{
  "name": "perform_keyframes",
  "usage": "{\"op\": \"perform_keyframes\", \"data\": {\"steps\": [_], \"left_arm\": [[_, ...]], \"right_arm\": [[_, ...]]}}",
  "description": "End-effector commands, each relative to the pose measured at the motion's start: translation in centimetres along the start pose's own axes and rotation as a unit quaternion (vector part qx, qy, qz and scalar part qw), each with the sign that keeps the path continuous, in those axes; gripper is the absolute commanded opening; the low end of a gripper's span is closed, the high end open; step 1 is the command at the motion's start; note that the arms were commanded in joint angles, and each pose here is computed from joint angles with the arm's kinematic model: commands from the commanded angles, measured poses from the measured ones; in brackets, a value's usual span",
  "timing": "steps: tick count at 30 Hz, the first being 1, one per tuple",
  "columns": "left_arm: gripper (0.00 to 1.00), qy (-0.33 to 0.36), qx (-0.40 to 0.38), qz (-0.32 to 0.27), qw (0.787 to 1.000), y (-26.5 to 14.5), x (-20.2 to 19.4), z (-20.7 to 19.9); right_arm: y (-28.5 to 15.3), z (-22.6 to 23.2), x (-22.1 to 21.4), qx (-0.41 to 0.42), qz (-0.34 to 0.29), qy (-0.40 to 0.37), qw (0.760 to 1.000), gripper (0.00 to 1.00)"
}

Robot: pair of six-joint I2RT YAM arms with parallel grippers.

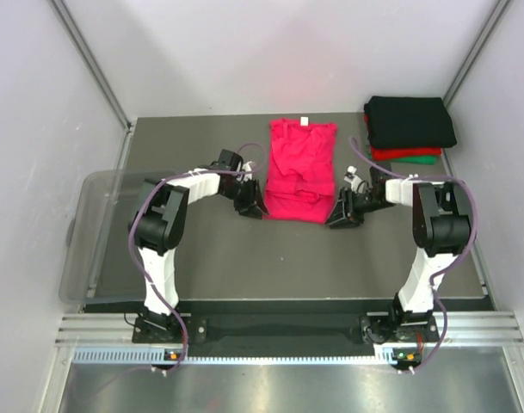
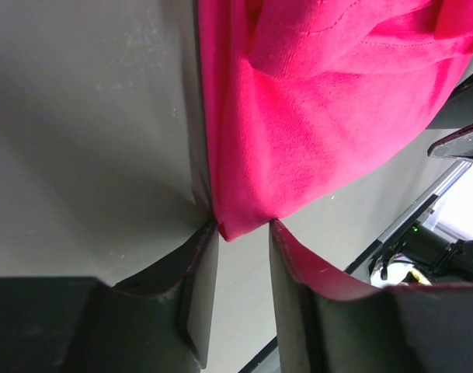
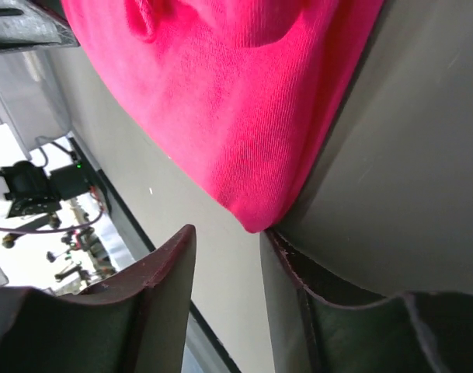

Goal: Fold and stack the t-shirts
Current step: Fold the tshirt

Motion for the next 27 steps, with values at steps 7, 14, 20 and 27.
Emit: {"op": "perform_keyframes", "data": {"steps": [7, 14, 20, 27], "left_arm": [[0.12, 0.01, -0.012, -0.005, 1.0, 1.2, 0.8, -0.2], [0.0, 0.055, -0.05, -0.038, 0.997, -1.2, 2.2, -3.4], [0.0, 0.114, -0.058, -0.076, 0.989, -5.2, 2.5, -6.4], [0.0, 0.172, -0.076, -0.118, 0.975, -9.9, 0.6, -9.7]], "right_arm": [[1.4, -2.0, 1.5, -0.019, -0.017, -0.01, 1.0, 0.2], [-1.1, 0.5, 2.2, -0.009, -0.067, -0.054, 0.996, 0.0], [-4.4, 4.9, 0.9, 0.011, -0.114, -0.118, 0.986, 0.0], [-7.6, 8.8, -0.7, 0.016, -0.167, -0.171, 0.971, 0.0]]}}
Point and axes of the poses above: each gripper's point midway between its finger pads, its own y axis out along the fingers, its own z axis along the line the jaws close on, x = y × z, the point moved 5 cm from there along -y, back along the fingers, and after that the axes turned 4 degrees about -y, right-handed, at the moved point
